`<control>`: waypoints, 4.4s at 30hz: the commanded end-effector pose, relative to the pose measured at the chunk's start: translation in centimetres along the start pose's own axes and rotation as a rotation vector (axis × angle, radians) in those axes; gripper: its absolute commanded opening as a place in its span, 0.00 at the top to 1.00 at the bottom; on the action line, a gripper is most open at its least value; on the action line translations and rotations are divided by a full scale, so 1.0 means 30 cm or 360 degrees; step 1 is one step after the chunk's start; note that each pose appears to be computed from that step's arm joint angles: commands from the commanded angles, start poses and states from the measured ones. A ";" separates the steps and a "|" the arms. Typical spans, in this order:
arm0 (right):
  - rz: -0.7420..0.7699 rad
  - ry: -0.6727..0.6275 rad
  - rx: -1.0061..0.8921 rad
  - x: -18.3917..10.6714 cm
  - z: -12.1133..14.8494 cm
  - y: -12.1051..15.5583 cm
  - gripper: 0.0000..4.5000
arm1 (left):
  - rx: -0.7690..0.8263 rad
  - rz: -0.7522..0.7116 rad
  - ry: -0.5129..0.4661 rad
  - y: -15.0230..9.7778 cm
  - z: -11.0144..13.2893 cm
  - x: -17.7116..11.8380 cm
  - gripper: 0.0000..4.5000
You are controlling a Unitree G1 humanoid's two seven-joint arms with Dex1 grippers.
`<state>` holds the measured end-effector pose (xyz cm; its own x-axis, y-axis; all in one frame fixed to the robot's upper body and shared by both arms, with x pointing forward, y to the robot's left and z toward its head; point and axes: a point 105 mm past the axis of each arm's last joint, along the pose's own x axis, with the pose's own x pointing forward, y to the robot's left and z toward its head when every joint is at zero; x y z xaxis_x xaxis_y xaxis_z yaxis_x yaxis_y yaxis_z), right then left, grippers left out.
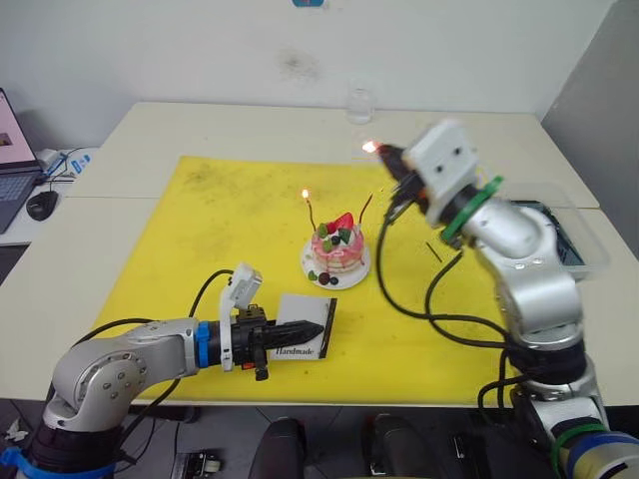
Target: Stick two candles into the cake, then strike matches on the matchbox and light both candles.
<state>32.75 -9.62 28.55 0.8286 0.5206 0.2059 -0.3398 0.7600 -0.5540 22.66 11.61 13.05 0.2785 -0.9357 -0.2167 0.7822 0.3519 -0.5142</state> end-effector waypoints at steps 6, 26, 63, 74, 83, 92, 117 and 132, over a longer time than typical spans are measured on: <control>-0.0565 0.0456 0.0215 -0.268 -0.201 -0.272 1.00 | 0.0018 -0.0101 -0.0037 -0.047 0.006 0.038 1.00; -0.0981 0.0902 0.0535 -0.449 -0.606 -0.378 1.00 | -0.0022 -0.0151 -0.0105 -0.080 -0.004 0.108 1.00; -0.0067 0.0514 0.0657 -0.202 -0.526 0.067 0.00 | 0.0023 -0.0062 -0.0157 -0.053 0.013 0.105 1.00; -0.0213 0.0624 0.0696 -0.162 -0.617 0.074 0.08 | 0.0023 -0.0033 -0.0174 -0.057 0.014 0.098 1.00; -0.0174 0.0701 0.0624 -0.151 -0.630 0.095 0.77 | 0.0020 -0.0027 -0.0163 -0.052 0.013 0.098 1.00; -0.0075 0.0606 0.0593 -0.159 -0.590 0.112 1.00 | 0.0027 -0.0027 -0.0168 -0.058 0.013 0.099 1.00; 0.0243 0.0555 0.0706 -0.453 -0.400 0.340 1.00 | 0.0024 -0.0131 -0.0084 -0.062 0.023 0.112 1.00; 0.0158 0.0595 0.0737 -0.446 -0.476 0.342 0.72 | 0.0036 -0.0125 -0.0072 -0.069 0.022 0.107 1.00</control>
<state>24.41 -14.36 7.77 0.8490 0.4873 -0.2044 -0.5135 0.8520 -0.1020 22.83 8.12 13.17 0.2612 -0.9520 -0.1595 0.7921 0.3058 -0.5283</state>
